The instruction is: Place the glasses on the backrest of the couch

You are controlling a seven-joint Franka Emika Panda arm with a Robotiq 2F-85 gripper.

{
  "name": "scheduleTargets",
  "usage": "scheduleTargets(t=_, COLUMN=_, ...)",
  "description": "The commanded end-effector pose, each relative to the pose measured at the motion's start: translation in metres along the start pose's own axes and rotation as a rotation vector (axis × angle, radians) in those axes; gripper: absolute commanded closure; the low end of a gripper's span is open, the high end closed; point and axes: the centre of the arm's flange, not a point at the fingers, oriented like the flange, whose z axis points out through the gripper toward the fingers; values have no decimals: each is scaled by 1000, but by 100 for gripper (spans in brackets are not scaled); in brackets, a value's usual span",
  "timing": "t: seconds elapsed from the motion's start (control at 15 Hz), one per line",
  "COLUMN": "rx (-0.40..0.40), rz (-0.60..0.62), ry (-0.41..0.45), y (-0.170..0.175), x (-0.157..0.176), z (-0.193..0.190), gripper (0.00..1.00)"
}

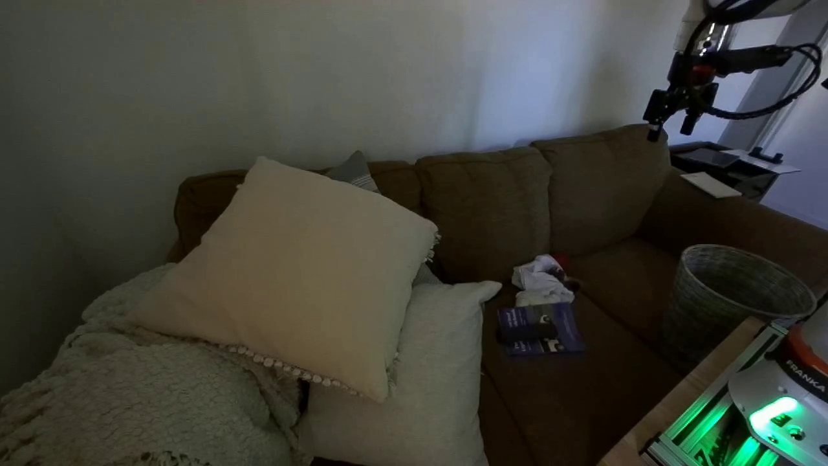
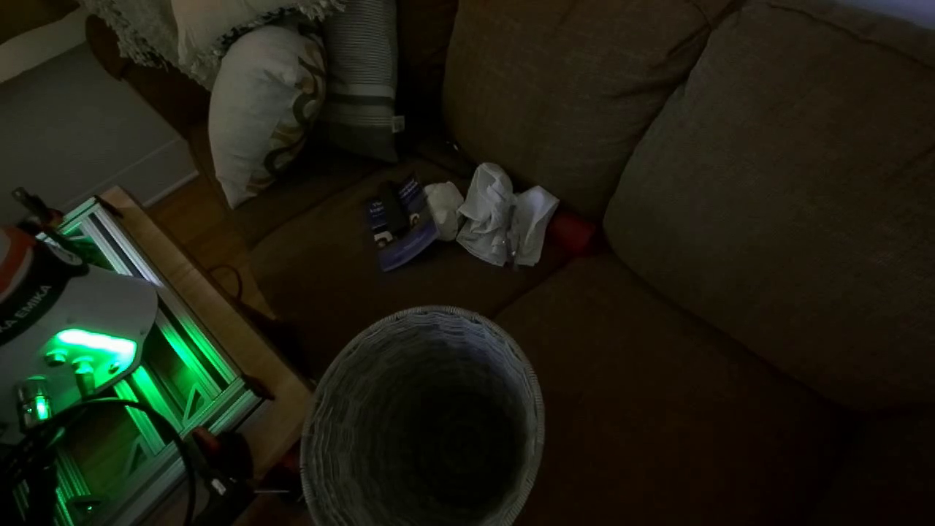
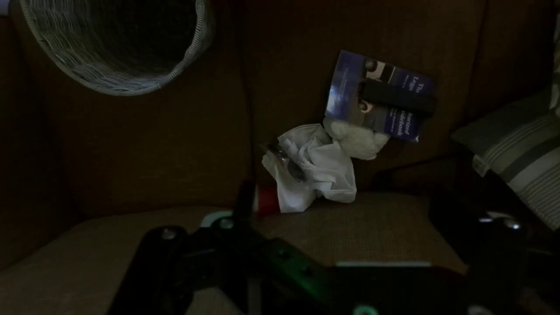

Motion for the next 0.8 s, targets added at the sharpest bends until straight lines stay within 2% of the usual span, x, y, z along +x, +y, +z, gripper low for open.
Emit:
scheduleTargets(t=0.0, rx=9, rz=5, ry=-165, y=28, x=79, z=45, gripper=0)
scheduleTargets(t=0.2, rx=-73, rz=71, ry=-257, y=38, x=117, z=105, gripper=0)
scheduleTargets(t=0.4, rx=-105, rz=131, ry=-368, y=52, x=136, z=170, gripper=0)
scheduleTargets(t=0.47, rx=-98, rz=134, ry=-411, y=54, x=131, z=178, gripper=0)
scheduleTargets(t=0.53, rx=-87, rz=103, ry=-340, y=43, x=110, z=165, gripper=0)
scheduleTargets(t=0.73, rx=-101, rz=113, ry=-396, y=49, x=122, z=191, gripper=0)
